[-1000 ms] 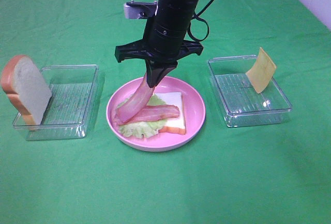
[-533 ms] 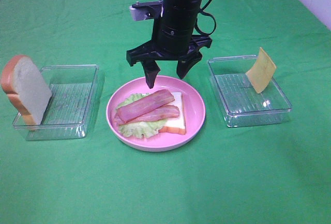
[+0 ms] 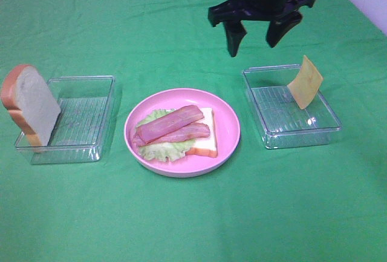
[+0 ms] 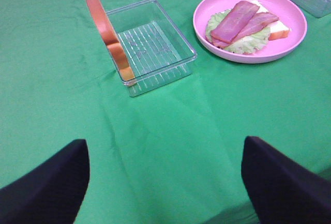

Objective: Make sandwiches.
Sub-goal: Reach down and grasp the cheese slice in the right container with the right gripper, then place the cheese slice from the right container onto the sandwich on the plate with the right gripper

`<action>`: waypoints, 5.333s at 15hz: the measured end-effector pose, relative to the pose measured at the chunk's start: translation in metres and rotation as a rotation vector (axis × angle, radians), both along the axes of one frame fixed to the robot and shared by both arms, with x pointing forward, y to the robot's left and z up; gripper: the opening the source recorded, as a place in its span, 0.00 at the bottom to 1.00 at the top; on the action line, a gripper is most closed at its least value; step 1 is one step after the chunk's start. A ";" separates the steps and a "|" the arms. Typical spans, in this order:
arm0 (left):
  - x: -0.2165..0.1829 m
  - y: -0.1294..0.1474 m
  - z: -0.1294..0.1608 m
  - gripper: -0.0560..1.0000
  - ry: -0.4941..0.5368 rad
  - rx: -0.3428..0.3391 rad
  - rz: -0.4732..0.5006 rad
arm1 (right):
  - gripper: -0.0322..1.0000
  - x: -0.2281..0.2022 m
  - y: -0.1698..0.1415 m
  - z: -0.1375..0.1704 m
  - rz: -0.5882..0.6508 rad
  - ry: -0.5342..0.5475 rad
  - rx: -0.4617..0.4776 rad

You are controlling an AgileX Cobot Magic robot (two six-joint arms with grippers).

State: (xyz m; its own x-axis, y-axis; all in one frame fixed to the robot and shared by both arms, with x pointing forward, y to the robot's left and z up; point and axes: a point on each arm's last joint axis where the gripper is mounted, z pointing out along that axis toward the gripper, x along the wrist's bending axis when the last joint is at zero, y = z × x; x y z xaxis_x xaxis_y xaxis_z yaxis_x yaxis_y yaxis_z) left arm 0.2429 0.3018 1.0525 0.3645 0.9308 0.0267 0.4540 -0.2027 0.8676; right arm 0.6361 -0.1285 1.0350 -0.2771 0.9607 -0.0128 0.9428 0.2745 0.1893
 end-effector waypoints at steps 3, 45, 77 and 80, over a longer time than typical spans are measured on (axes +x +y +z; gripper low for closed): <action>0.000 0.000 0.000 0.78 0.000 0.000 0.000 | 0.72 0.013 -0.051 0.004 -0.110 0.027 -0.017; 0.000 0.000 0.000 0.78 0.000 0.000 0.000 | 0.03 0.058 -0.122 -0.075 -0.282 0.101 0.062; 0.000 0.000 0.000 0.78 0.000 0.000 0.000 | 0.03 -0.047 0.068 -0.121 -0.053 0.244 0.809; 0.000 0.000 0.000 0.78 0.000 0.000 0.000 | 0.03 -0.047 0.063 -0.127 -0.079 0.237 0.723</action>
